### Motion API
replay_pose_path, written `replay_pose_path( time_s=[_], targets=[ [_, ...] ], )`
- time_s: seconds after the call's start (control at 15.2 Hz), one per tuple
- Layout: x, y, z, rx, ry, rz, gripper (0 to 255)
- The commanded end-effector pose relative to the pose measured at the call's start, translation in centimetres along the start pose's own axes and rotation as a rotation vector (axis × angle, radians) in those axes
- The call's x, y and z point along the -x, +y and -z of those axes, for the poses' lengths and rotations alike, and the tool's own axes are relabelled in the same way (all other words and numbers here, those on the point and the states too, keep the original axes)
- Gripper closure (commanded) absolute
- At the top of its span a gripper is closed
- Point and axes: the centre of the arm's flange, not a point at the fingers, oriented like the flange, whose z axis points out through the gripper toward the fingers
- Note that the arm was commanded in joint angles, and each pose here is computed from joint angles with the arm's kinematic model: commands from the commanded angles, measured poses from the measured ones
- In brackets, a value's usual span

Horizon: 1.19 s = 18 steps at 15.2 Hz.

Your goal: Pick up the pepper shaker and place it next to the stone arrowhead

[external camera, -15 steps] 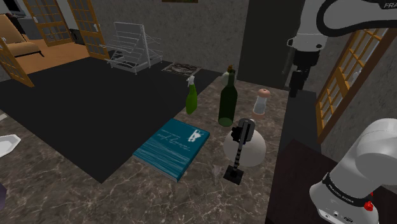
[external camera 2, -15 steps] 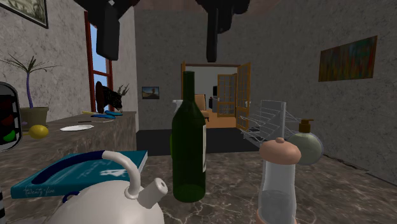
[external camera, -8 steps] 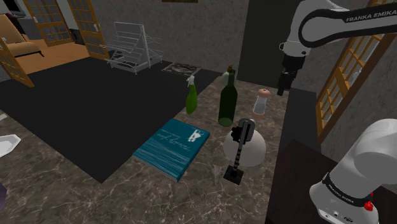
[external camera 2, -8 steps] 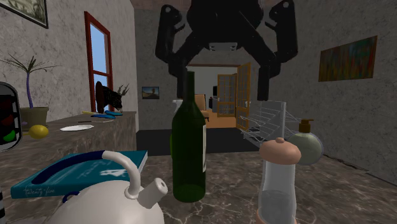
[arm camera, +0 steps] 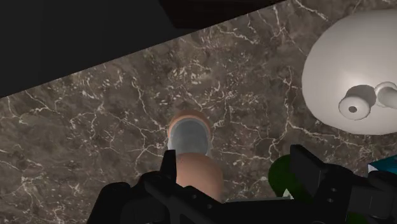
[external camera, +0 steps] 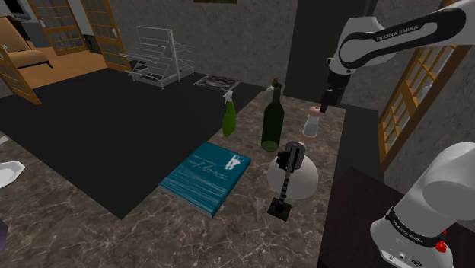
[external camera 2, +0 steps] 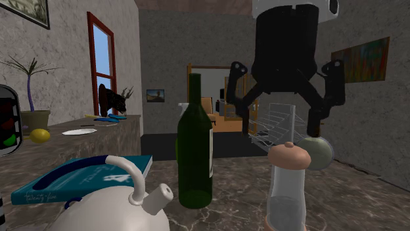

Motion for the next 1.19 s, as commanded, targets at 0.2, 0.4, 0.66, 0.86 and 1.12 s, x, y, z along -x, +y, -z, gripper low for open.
replay_pose_path(
  time_s=[0.2,0.4,0.66,0.86,1.12],
  targets=[
    [-3.2,3.1,-2.1,0.010,0.044,-0.013,0],
    [-3.3,3.1,-3.7,0.010,0.044,-0.013,0],
    [-3.4,3.2,-5.6,0.010,0.044,-0.013,0],
    [-3.4,3.2,-5.6,0.010,0.044,-0.013,0],
    [-3.4,3.2,-5.6,0.010,0.044,-0.013,0]
  ],
)
